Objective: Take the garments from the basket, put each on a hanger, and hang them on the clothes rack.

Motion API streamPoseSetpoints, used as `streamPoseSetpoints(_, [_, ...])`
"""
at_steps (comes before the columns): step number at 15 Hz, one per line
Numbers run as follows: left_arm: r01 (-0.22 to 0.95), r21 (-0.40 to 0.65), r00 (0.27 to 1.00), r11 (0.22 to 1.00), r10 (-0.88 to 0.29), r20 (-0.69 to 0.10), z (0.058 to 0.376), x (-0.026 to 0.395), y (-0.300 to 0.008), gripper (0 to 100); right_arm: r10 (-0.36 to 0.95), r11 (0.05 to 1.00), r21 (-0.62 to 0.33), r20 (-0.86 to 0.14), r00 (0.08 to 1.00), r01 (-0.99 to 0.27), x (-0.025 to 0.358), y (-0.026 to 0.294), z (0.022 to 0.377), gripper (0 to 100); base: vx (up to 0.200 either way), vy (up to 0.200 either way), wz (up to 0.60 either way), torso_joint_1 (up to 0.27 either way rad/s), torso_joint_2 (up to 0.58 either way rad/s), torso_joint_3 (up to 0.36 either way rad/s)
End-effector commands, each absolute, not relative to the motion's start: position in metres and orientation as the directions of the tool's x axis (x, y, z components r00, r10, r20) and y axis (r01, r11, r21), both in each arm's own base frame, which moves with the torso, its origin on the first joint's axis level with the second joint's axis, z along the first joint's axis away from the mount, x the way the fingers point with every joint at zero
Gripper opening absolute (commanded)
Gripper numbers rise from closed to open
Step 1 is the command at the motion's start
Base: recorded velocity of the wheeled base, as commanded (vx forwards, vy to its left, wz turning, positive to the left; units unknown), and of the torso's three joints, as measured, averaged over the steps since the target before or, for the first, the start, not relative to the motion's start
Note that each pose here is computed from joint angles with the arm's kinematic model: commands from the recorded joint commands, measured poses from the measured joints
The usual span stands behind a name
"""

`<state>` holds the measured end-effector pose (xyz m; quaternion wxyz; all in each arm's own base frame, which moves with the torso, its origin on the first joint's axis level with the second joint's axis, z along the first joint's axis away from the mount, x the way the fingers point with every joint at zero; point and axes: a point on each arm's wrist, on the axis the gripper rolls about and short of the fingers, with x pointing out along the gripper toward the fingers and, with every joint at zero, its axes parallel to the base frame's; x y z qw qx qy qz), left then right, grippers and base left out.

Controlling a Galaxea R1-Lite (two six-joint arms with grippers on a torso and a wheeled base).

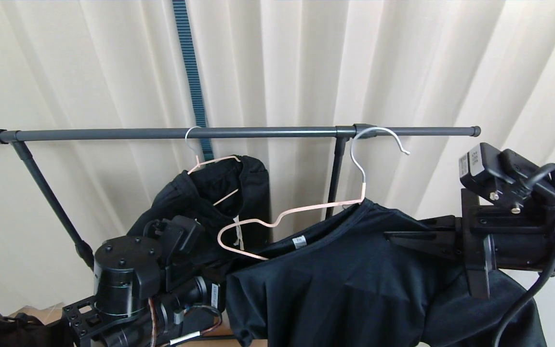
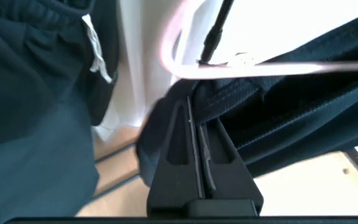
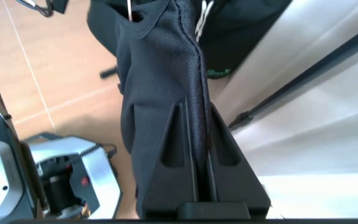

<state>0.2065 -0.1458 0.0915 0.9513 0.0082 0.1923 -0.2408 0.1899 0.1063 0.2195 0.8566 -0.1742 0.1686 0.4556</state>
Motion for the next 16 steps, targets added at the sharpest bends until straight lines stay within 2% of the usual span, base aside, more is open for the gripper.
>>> streamPoseSetpoints(1, [0.452, -0.067, 0.818, 0.889, -0.443, -0.366, 0.093, 0.208, -0.143, 0, 0.727, 0.546, -0.132, -0.417, 0.546, -0.828, 0.177, 0.088, 0.202, 0, 0.000, 0.000, 0.00, 0.000, 0.00, 0.000])
streamPoseSetpoints(3, [0.445, -0.035, 0.827, 0.895, -0.425, -0.368, 0.092, 0.211, -0.138, 0, 0.765, 0.527, -0.084, -0.386, 0.515, -0.846, 0.173, 0.079, 0.196, 0, 0.000, 0.000, 0.00, 0.000, 0.00, 0.000])
streamPoseSetpoints(9, [0.412, -0.026, 0.871, 0.911, -0.402, -0.283, 0.112, 0.224, -0.131, 0, 0.763, 0.529, -0.108, -0.373, 0.528, -0.842, 0.168, 0.074, 0.198, 0, 0.000, 0.000, 0.00, 0.000, 0.00, 0.000])
streamPoseSetpoints(12, [0.440, -0.025, 0.872, 0.898, -0.433, -0.229, 0.127, 0.223, -0.133, 0, 0.756, 0.519, -0.116, -0.399, 0.519, -0.847, 0.168, 0.076, 0.190, 0, 0.000, 0.000, 0.00, 0.000, 0.00, 0.000])
streamPoseSetpoints(16, [0.483, -0.011, 0.856, 0.876, -0.474, -0.207, 0.134, 0.214, -0.139, 0, 0.706, 0.552, -0.125, -0.456, 0.542, -0.824, 0.178, 0.086, 0.180, 0, 0.000, 0.000, 0.00, 0.000, 0.00, 0.000])
